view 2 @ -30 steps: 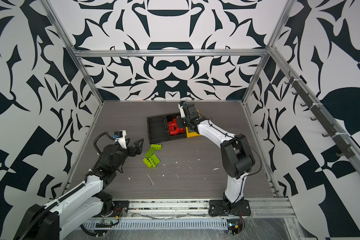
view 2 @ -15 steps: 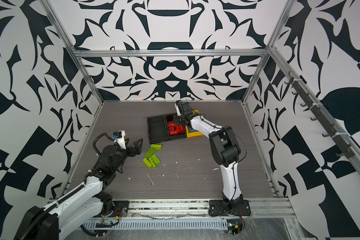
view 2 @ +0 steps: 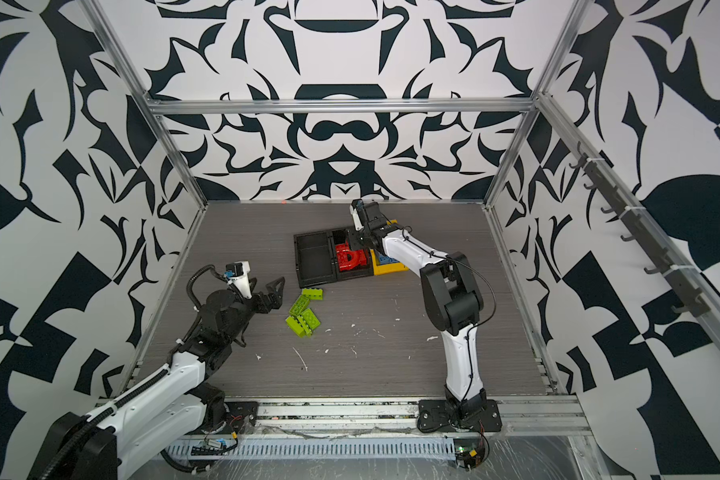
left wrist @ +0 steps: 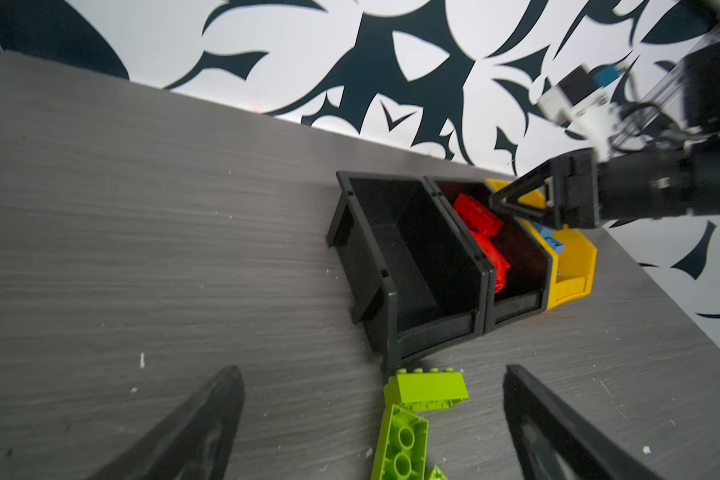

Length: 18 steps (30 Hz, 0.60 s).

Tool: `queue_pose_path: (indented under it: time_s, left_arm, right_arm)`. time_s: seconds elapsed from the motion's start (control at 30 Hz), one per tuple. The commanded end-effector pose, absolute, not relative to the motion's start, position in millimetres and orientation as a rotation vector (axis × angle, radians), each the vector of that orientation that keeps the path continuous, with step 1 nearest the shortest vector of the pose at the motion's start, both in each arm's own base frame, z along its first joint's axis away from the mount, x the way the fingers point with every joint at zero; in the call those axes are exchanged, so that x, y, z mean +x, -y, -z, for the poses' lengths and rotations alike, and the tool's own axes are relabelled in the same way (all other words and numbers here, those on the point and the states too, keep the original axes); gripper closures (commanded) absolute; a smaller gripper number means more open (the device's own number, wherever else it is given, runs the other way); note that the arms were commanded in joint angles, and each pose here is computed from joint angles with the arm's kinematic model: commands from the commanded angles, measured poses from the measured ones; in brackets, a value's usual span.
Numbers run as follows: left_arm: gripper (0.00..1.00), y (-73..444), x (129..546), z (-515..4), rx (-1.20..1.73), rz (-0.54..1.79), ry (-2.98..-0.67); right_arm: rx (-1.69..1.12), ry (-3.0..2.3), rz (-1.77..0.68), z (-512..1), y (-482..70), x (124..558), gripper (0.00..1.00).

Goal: Sort the legos into containers by color
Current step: 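Draw the right gripper back by the yellow bin while the left gripper nears green bricks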

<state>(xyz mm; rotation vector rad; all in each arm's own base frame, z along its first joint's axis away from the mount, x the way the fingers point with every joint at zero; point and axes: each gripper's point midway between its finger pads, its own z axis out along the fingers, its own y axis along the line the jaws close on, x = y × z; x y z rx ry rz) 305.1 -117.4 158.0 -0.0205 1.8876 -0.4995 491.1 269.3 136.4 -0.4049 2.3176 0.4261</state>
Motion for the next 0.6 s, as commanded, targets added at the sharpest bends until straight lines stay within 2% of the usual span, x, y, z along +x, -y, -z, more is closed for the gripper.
queue_pose_path:
  time_s: [0.0,0.2,0.43,0.57]
  left_arm:
    - [0.00,116,308,-165,-0.069,0.505,-1.933]
    - [0.00,131,303,-163,-0.061,0.596,-2.033]
    - [0.00,129,274,-123,-0.124,0.587,-2.275]
    - [0.00,122,251,-108,-0.193,0.547,-2.364]
  right_arm:
    - [-0.450,-2.086,-0.525,-232,-270,468,0.41]
    - [-0.498,-1.859,-0.606,-267,-245,395,0.36]
    - [-0.465,-1.782,-0.678,-241,-221,335,0.35]
    - [-0.351,-1.806,-0.660,-221,-203,328,0.33]
